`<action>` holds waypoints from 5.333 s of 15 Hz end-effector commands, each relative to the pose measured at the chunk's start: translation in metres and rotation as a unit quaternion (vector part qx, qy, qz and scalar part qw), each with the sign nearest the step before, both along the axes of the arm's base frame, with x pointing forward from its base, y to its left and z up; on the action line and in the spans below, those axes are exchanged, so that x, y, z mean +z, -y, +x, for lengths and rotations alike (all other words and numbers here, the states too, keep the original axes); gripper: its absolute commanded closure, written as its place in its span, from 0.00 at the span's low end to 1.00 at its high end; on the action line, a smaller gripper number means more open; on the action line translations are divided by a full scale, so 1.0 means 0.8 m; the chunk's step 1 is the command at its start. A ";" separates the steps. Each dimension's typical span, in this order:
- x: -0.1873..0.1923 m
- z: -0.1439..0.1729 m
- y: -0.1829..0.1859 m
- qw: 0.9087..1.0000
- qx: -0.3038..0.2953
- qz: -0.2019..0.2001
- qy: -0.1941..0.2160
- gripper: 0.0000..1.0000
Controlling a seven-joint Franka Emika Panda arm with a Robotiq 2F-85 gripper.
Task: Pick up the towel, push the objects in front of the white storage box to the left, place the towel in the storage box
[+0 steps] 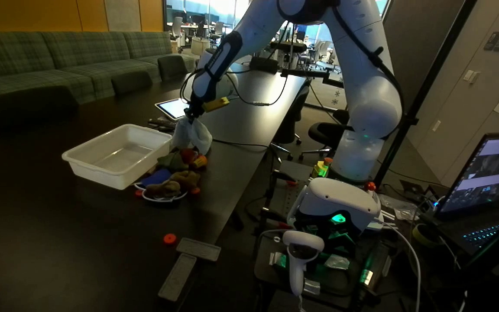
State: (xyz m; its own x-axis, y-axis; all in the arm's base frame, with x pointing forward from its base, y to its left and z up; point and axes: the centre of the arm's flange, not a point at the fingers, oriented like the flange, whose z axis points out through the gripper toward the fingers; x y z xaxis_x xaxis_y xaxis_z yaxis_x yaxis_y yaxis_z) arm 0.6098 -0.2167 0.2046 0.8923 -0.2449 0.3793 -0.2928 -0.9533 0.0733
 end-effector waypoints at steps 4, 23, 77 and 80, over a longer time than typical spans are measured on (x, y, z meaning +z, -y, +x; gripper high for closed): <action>-0.114 0.031 -0.003 0.999 0.024 -0.010 -0.040 0.93; -0.174 -0.040 -0.168 0.994 0.010 -0.021 -0.108 0.92; -0.007 -0.045 -0.093 0.992 0.107 -0.064 -0.019 0.93; -0.053 -0.028 -0.106 0.989 0.109 -0.099 -0.004 0.93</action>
State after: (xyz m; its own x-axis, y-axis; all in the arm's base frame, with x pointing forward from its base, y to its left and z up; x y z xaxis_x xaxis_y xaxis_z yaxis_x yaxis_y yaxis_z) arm 0.5594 -0.1459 0.1982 0.9377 0.0162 0.3471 -0.0558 -0.9790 0.1963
